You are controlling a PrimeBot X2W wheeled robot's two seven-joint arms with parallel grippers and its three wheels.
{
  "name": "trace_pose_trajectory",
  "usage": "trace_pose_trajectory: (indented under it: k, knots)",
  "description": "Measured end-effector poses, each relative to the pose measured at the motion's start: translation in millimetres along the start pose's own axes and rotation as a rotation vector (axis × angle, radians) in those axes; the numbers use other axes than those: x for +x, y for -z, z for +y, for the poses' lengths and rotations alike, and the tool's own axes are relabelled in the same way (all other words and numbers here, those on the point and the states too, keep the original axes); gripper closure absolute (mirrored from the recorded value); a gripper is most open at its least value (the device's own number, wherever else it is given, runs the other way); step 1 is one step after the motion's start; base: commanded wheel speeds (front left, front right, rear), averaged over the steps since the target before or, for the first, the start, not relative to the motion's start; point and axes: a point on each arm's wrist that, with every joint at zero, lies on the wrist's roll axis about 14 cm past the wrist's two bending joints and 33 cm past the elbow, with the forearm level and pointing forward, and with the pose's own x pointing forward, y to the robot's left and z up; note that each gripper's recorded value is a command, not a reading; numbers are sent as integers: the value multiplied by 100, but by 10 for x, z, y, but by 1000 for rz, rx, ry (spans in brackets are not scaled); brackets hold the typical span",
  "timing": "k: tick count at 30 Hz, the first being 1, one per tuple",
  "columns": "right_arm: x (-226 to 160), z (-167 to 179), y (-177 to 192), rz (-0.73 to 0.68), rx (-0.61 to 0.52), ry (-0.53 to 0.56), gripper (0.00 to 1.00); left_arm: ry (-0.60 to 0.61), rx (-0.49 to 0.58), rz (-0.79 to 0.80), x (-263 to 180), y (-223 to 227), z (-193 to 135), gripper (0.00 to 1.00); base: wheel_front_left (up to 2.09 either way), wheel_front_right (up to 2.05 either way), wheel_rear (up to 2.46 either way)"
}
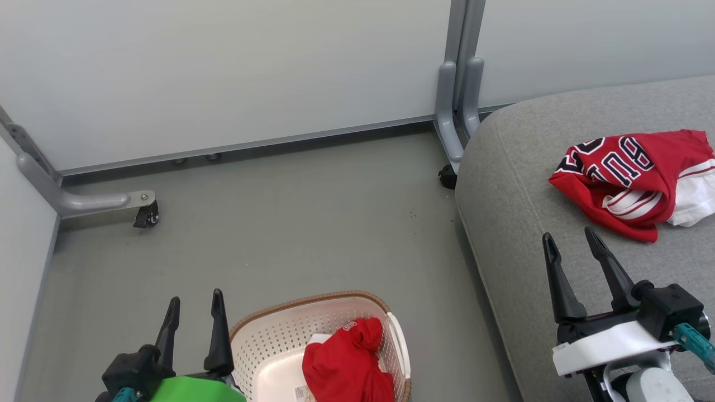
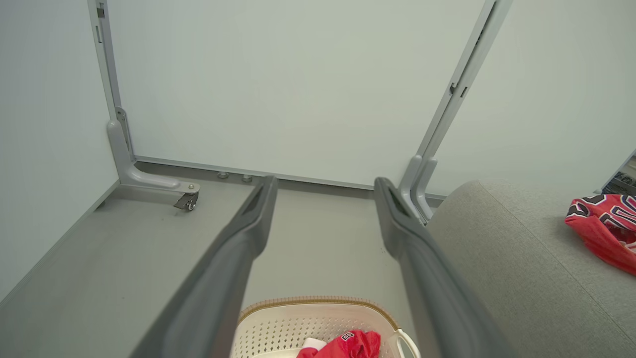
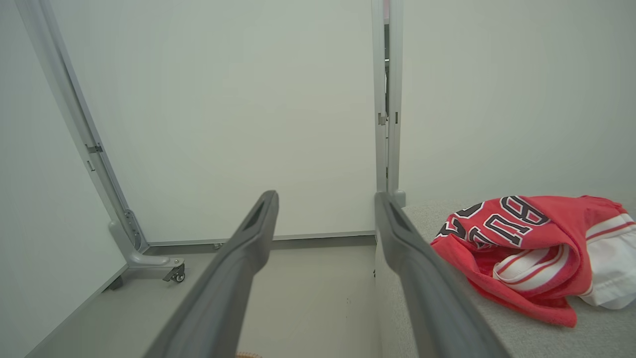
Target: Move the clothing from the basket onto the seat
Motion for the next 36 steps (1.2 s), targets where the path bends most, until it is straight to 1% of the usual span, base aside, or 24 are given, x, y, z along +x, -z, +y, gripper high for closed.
trace_pose_trajectory:
  k: [10, 16, 19, 21, 23, 26, 30, 32, 33, 34, 36]
  knots:
    - [18, -6, 39, 11, -3, 4, 0, -4, -1, 34, 8, 110, 13, 0, 0, 0, 0]
    - [76, -58, 93, 25, -11, 14, 0, 11, 43, 128, 42, 407, -23, 0, 0, 0, 0]
    - [205, -60, 90, 18, -19, 4, 0, 52, 85, 179, 173, 585, -113, 0, 0, 0, 0]
    - [297, -98, 132, 24, -21, 8, 0, 78, 134, 240, 243, 792, -148, 0, 0, 0, 0]
    - [388, -136, 183, 30, -20, 14, 0, 83, 191, 309, 291, 1025, -117, 0, 0, 0, 0]
    - [521, -181, 298, 49, -19, 19, 0, 112, 220, 408, 382, 1361, -115, 0, 0, 0, 0]
    - [685, -255, 491, 78, -3, 38, 0, 194, 314, 529, 502, 1802, -114, 0, 0, 0, 0]
    - [750, -279, 621, 100, 7, 46, 0, 217, 364, 599, 548, 2039, -27, 0, 0, 0, 0]
    - [761, -288, 683, 113, 9, 49, 0, 225, 371, 629, 555, 2139, -8, 0, 0, 0, 0]
    - [774, -309, 852, 152, 19, 55, 0, 252, 391, 699, 594, 2376, 24, 0, 0, 0, 0]
    - [801, -315, 976, 177, 23, 53, 0, 270, 394, 740, 691, 2546, 30, 0, 0, 0, 0]
